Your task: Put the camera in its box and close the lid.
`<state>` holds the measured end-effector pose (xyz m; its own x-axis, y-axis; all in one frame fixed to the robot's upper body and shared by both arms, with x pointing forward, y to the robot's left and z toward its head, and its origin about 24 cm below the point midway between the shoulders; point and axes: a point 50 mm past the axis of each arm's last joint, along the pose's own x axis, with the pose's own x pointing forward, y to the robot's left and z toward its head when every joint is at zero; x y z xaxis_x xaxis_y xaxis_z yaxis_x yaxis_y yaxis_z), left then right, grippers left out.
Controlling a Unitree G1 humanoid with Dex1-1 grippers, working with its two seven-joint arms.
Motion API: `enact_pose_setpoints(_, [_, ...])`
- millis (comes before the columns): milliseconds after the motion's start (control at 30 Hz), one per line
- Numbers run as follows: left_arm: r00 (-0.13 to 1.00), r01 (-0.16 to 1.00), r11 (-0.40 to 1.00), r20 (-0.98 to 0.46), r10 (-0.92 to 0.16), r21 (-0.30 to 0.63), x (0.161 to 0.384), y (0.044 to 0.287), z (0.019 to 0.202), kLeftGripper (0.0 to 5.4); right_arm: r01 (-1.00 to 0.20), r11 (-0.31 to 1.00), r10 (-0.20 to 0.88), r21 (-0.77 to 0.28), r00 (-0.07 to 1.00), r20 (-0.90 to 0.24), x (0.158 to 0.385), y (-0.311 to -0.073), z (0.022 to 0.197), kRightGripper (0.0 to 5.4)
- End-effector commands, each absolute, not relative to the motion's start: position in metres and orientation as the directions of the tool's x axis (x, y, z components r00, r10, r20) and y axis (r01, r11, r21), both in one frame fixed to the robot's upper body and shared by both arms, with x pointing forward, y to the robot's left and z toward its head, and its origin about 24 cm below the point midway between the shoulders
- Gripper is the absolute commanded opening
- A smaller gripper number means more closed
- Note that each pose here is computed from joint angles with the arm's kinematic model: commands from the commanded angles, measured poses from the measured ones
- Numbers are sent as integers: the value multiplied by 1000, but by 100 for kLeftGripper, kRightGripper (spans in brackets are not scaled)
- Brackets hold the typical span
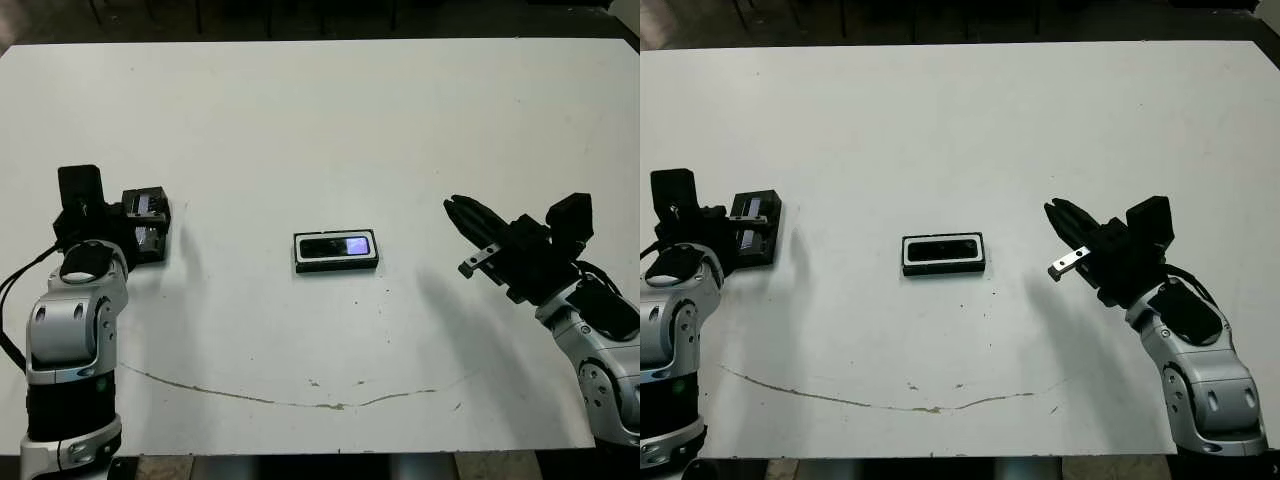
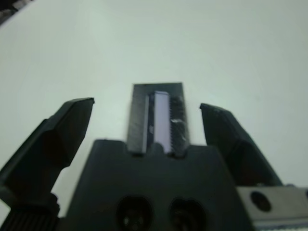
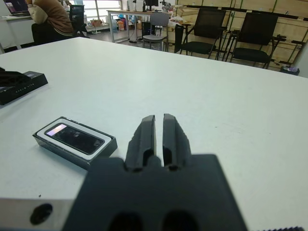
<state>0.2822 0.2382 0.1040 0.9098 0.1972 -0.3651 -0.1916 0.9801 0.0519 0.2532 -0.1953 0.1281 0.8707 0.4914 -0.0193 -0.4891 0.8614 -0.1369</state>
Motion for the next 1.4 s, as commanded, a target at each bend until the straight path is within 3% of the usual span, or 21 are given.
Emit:
enact_pose_setpoints(33, [889, -186, 983, -424, 172, 9, 278, 239, 93, 538, -490, 861, 489, -137, 871, -41, 251, -198, 123, 0])
enact_pose_setpoints(400, [859, -207, 978, -478, 184, 4, 271, 243, 79, 538, -486, 864, 483, -132, 874, -54, 250, -201, 122, 0])
enact_pose_setpoints(533, [844, -201, 977, -492, 212, 75, 267, 246, 74, 538, -493, 861, 491, -126, 870, -48, 250, -202, 121, 0])
enact_pose_setpoints(700, [835, -208, 974, -502, 224, 90, 263, 250, 70, 538, -497, 857, 496, -133, 867, -42, 250, -204, 120, 0])
enact_pose_setpoints(867, [838, -180, 982, -513, 186, 62, 261, 255, 65, 538, -494, 858, 493, -138, 869, -41, 250, -204, 120, 0])
enact_pose_setpoints(1033, [830, -247, 968, -525, 189, -42, 260, 254, 61, 538, -497, 858, 496, -128, 867, -41, 249, -203, 120, 0])
enact_pose_setpoints(1133, [818, -285, 957, -534, 214, -52, 260, 252, 59, 538, -501, 856, 502, -129, 864, -30, 249, -204, 119, 0])
enact_pose_setpoints(1400, [816, -321, 944, -528, 236, -74, 260, 248, 53, 426, -496, 859, 497, -125, 868, -28, 246, -204, 118, 0])
